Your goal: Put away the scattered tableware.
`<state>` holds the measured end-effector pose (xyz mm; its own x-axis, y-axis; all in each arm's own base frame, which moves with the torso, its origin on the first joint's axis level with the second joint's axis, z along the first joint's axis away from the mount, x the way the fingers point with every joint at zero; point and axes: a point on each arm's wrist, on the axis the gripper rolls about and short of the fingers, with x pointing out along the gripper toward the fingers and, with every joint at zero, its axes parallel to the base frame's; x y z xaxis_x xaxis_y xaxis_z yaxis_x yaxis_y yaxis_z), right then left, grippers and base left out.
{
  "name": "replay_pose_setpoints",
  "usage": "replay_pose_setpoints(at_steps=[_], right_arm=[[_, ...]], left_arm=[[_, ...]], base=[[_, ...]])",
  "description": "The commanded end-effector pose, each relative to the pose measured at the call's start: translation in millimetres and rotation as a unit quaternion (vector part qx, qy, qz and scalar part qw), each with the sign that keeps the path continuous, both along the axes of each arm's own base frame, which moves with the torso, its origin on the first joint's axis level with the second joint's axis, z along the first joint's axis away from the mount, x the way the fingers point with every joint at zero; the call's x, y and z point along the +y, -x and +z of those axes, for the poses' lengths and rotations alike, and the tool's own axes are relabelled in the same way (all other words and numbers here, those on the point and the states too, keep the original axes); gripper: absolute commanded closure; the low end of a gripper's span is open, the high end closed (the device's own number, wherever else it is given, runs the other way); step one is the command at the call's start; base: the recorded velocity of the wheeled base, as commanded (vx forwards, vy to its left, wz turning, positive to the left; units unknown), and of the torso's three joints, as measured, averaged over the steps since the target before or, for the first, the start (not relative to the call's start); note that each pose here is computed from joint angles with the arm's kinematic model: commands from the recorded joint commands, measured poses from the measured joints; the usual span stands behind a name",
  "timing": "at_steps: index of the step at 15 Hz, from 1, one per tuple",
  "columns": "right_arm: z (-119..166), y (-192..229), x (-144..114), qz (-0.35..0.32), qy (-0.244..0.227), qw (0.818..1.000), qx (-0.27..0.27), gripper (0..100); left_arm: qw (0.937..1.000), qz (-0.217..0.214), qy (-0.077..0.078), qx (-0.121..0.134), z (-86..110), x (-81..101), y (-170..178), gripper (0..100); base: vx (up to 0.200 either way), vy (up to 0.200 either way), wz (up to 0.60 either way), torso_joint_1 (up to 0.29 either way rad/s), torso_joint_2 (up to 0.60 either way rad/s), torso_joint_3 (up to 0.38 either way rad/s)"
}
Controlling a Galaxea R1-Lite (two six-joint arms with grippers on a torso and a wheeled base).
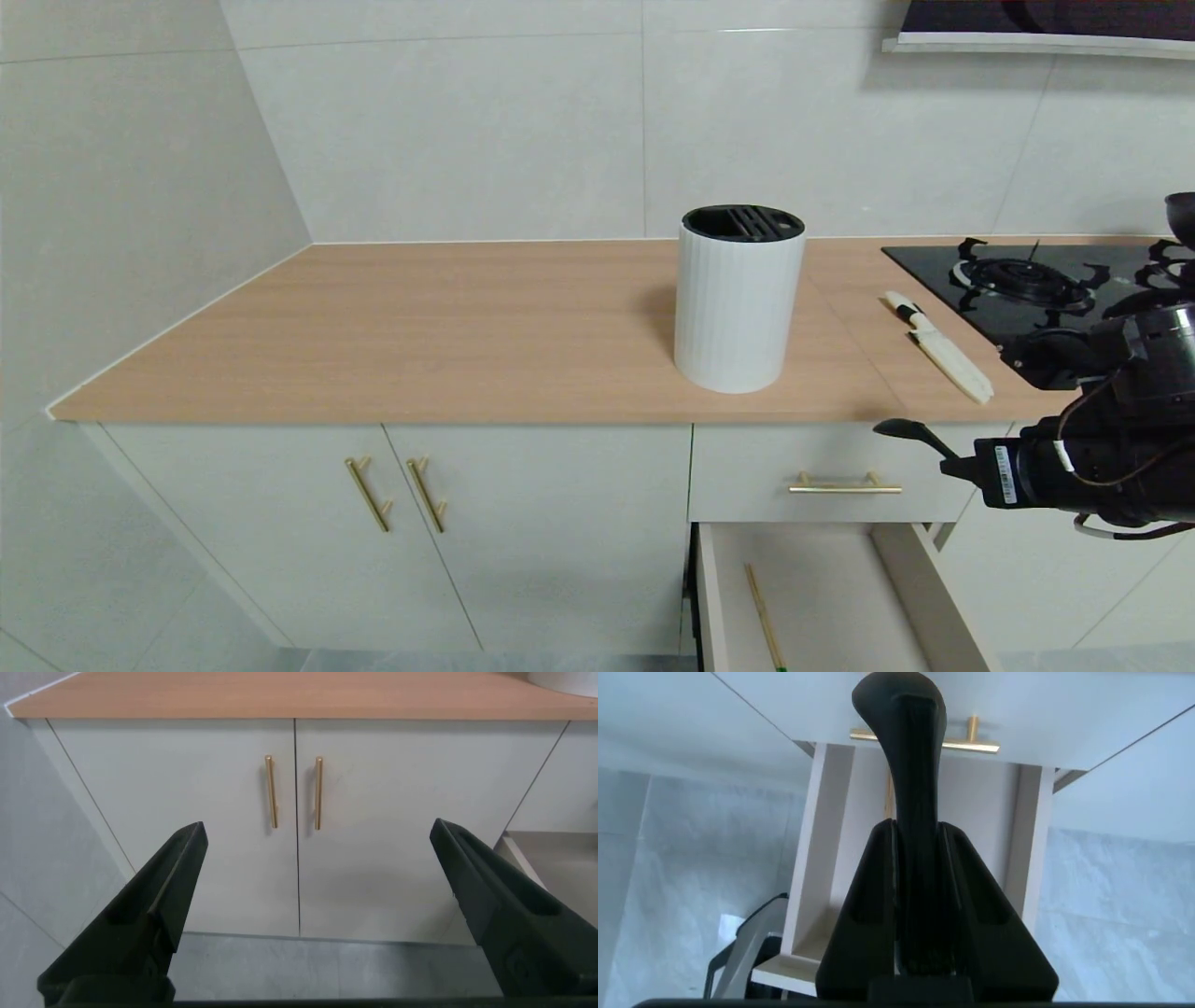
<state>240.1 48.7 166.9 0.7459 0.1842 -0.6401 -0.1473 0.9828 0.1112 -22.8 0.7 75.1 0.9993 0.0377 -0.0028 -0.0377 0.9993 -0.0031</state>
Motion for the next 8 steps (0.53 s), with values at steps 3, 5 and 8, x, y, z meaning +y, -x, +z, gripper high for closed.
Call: replay_pose_setpoints(at_steps=[3, 5, 8], right_arm=[[-4.8, -3.0, 0.8, 0.001, 0.002, 1.000, 0.010, 100], [-5.2, -3.2, 0.9, 0.001, 0.002, 1.000, 0.010, 100], [-10.5, -6.1, 1.5, 0.001, 0.004, 1.000, 0.021, 100]], left_arm=[[1.0000, 0.000, 0.000, 0.000, 0.0, 0.0, 0.0, 0], [1.0000, 0.000, 0.000, 0.000, 0.0, 0.0, 0.0, 0], [1.0000, 0.000, 0.001, 0.000, 0.0, 0.0, 0.0, 0]], base=[[0.000, 0.000, 0.00, -0.176, 0.42, 0.247], [0.000, 0.000, 0.00, -0.193, 0.49, 0.278], [0.000, 0.000, 0.00, -0.186, 0.48, 0.290]])
